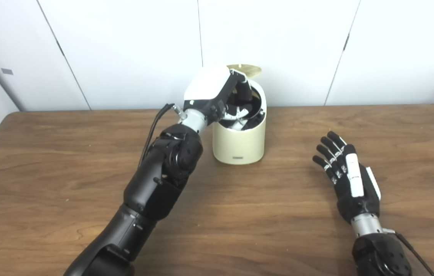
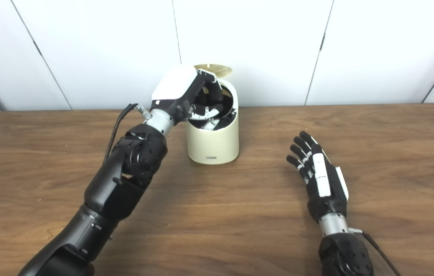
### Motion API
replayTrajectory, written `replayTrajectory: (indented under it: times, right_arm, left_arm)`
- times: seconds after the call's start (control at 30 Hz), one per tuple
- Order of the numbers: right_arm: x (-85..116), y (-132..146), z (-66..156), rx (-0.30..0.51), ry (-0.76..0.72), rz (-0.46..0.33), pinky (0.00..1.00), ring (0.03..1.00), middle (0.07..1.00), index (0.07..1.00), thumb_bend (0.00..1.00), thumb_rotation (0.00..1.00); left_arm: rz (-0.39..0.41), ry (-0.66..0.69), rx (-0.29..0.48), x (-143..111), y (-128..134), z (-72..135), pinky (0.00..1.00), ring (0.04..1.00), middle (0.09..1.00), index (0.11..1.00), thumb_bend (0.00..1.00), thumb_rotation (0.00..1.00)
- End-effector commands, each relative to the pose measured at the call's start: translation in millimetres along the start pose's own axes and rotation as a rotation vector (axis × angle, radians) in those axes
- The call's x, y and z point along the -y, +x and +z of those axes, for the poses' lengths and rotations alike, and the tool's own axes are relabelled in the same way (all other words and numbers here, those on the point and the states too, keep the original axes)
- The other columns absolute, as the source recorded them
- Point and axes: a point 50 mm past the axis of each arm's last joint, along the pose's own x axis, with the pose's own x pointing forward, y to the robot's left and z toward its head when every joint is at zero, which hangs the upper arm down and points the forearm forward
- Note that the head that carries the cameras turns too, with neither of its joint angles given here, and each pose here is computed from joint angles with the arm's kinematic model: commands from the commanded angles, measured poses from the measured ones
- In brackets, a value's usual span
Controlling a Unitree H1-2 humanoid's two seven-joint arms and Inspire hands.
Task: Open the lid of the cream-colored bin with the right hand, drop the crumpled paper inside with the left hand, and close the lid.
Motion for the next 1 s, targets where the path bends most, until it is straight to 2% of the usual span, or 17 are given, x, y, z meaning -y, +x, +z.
replayTrajectory:
  times: [0.0,0.13,0.3,0.37,0.47,0.5,0.57,0.63,0.8,0.97]
  right_arm:
    - [-2,8,10,0.059,-0.006,0.015,0.79,0.86,0.862,0.856,0.52,0.82]
    - [2,11,7,0.058,0.012,0.013,0.79,0.866,0.865,0.856,0.52,0.8]
    - [3,14,7,0.063,0.031,0.015,0.8,0.861,0.865,0.859,0.53,0.81]
    - [4,14,7,0.066,0.027,0.017,0.81,0.863,0.867,0.861,0.52,0.81]
    - [6,14,5,0.064,0.015,0.015,0.81,0.864,0.867,0.863,0.53,0.81]
    - [7,14,5,0.063,0.015,0.011,0.81,0.868,0.869,0.868,0.53,0.82]
    - [9,14,4,0.062,0.009,0.008,0.81,0.865,0.865,0.866,0.53,0.81]
    - [10,14,4,0.06,0.001,0.007,0.81,0.866,0.867,0.867,0.53,0.82]
    - [13,13,4,0.055,-0.009,0.013,0.83,0.876,0.877,0.872,0.52,0.86]
    - [16,14,2,0.057,-0.011,0.013,0.82,0.87,0.873,0.87,0.52,0.86]
  left_arm:
    - [0.1,0.011,0.062,-24,7,13,0.32,0.419,0.539,0.467,0.47,0.0]
    - [0.106,0.001,0.063,-26,3,13,0.3,0.447,0.573,0.464,0.47,0.0]
    - [0.151,-0.06,0.06,-31,-6,11,0.32,0.415,0.51,0.482,0.47,0.0]
    - [0.179,-0.079,0.064,-32,-11,10,0.3,0.391,0.471,0.506,0.47,0.0]
    - [0.201,-0.102,0.066,-33,-17,8,0.29,0.374,0.466,0.519,0.47,0.0]
    - [0.201,-0.103,0.062,-33,-19,8,0.3,0.369,0.461,0.518,0.47,0.0]
    - [0.2,-0.096,0.055,-35,-22,9,0.38,0.391,0.452,0.525,0.47,0.0]
    - [0.209,-0.112,0.054,-37,-26,11,0.38,0.389,0.444,0.519,0.49,0.0]
    - [0.227,-0.217,0.055,-43,-37,9,0.37,0.389,0.494,0.488,0.5,0.0]
    - [0.225,-0.222,0.029,-47,-51,0,0.35,0.432,0.535,0.47,0.47,0.0]
